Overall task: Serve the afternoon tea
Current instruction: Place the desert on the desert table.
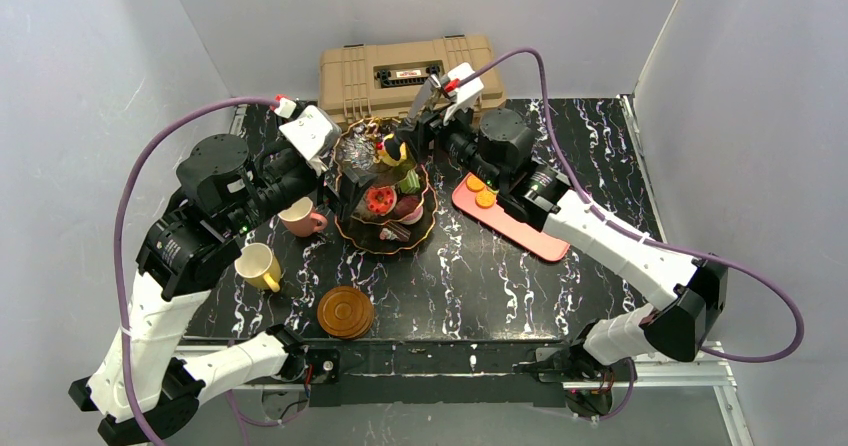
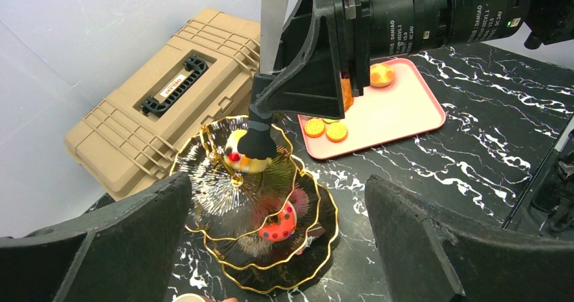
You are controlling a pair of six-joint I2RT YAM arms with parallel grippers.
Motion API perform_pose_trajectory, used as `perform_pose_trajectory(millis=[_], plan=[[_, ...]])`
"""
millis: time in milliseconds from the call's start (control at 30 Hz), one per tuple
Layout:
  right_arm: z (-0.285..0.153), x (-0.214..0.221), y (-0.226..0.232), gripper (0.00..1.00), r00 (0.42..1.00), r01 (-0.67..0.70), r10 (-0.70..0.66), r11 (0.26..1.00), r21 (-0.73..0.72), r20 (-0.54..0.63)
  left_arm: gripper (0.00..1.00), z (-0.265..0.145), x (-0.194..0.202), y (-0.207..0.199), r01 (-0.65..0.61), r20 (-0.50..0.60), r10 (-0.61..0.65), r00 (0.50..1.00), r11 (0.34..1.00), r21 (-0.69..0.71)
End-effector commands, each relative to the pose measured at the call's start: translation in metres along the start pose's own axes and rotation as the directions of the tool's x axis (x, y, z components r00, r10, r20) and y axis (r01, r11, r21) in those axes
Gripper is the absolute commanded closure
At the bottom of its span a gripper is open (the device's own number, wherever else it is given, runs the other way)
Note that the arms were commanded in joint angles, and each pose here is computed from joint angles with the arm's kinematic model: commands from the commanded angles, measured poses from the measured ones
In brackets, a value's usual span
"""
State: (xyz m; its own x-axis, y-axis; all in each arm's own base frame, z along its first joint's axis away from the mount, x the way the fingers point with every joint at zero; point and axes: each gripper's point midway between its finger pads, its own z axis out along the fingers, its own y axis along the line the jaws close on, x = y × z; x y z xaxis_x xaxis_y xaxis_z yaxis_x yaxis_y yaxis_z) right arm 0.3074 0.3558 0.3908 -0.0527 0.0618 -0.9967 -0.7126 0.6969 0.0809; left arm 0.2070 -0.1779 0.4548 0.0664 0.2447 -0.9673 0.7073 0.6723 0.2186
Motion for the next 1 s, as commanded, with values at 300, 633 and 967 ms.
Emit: perform_pose_trajectory(millis=[300, 633, 967], plan=[[-0.032, -0.056, -0.031, 0.37, 0.982, -0.051, 0.031, 0.993, 0.103, 0.186, 0.02, -0.005, -0.011, 0.006, -0.008, 0.031, 0.009, 0.999, 1.0, -0.024], [-0.104, 0.003, -0.137, 0.43, 0.992, -0.101, 0.061, 0.91, 0.402, 0.11, 0.02, -0.005, -0.011, 0.005, -0.008, 0.031, 0.008, 0.999, 1.0, -0.021], [-0.182, 0.107, -0.218, 0.47, 0.995, -0.03, 0.09, 0.683, 0.73, -0.043, 0.02, -0.002, -0.007, 0.003, 0.004, 0.021, -0.004, 1.0, 1.0, -0.012]])
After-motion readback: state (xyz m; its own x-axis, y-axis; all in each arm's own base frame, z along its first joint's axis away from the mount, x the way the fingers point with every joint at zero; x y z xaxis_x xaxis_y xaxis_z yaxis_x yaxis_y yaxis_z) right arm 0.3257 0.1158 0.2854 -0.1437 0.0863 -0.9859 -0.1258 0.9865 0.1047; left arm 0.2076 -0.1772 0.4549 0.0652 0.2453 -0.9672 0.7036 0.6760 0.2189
